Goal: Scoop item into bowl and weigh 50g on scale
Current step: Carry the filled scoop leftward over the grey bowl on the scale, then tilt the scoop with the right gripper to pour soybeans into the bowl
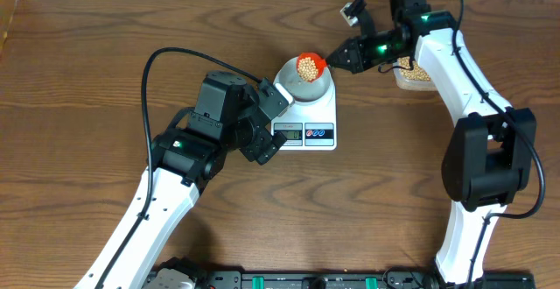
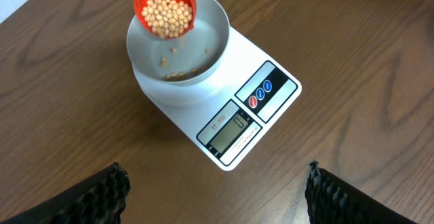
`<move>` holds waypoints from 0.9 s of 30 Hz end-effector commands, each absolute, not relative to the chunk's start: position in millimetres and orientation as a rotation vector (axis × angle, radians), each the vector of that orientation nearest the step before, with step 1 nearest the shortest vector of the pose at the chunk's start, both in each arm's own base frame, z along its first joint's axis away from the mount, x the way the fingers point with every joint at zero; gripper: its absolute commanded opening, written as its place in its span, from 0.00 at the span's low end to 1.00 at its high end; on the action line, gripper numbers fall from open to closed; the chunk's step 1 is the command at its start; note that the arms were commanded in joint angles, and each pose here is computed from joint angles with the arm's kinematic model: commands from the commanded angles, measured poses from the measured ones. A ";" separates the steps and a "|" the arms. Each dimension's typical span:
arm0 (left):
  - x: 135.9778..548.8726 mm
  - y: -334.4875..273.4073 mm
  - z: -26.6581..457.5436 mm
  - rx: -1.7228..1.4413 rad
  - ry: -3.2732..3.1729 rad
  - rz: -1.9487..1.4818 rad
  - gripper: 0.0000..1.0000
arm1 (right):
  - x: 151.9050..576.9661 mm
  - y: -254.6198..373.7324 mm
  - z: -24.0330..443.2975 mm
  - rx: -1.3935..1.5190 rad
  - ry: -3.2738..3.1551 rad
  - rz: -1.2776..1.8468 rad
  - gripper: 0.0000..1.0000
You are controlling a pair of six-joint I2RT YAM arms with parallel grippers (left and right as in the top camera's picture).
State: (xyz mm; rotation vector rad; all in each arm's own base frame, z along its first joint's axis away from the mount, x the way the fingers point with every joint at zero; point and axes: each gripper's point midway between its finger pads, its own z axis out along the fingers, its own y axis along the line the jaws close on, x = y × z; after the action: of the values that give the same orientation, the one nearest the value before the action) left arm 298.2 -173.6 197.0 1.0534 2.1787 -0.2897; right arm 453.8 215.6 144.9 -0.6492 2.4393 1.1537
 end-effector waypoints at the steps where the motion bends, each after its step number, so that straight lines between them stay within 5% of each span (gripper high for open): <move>1: 297.2 -174.8 199.2 1.064 2.166 -0.299 0.86 | 452.2 219.7 133.9 -0.725 2.443 1.083 0.01; 27: 297.2 -174.8 199.2 1.064 2.166 -0.299 0.86 | 460.7 219.7 129.4 -0.889 2.357 0.935 0.01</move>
State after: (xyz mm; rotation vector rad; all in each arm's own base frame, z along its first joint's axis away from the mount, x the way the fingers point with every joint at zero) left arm 298.2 -173.6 197.0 1.0534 2.1787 -0.2897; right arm 464.7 211.9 133.3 -0.8453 2.3731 0.9197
